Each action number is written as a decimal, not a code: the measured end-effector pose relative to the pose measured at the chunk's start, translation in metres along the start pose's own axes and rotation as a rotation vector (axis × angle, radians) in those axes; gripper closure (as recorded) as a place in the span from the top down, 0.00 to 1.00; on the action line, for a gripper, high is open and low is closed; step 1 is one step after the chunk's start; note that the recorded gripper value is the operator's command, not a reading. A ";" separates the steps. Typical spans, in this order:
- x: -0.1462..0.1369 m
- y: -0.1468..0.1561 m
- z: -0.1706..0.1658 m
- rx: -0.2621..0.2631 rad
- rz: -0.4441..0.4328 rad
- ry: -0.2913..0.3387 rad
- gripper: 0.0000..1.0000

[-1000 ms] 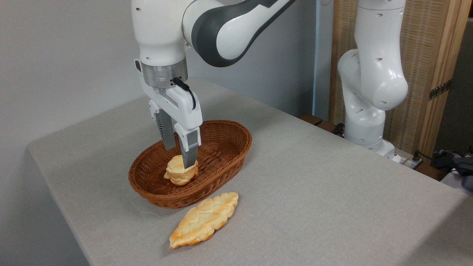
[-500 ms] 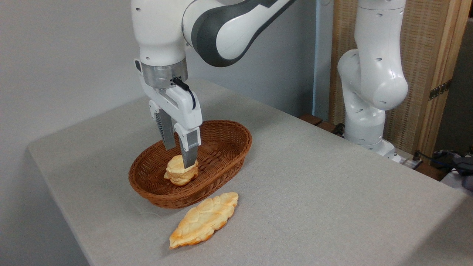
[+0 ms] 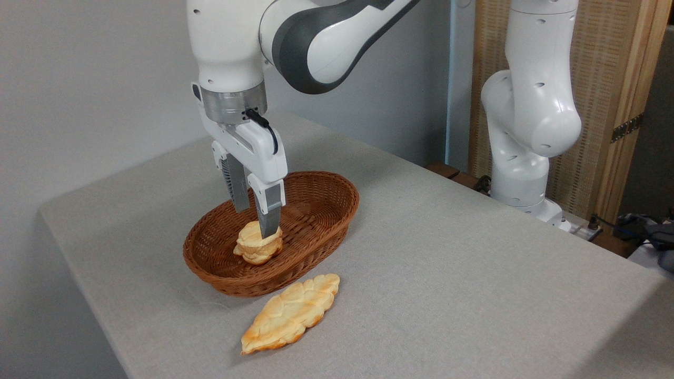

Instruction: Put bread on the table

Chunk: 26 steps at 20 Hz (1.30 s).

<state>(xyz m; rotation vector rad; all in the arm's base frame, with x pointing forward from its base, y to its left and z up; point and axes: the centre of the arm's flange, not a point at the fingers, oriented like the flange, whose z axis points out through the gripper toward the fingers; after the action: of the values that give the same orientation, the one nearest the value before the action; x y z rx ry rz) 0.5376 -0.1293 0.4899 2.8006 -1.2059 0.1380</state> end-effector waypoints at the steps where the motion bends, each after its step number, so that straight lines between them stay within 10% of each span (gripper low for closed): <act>1: 0.000 0.000 0.000 0.000 0.000 0.000 1.00; 26: 0.006 0.005 0.015 -0.005 0.012 -0.017 1.00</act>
<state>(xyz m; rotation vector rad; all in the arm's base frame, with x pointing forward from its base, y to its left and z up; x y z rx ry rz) 0.5387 -0.1383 0.4758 2.7965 -1.2259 0.1120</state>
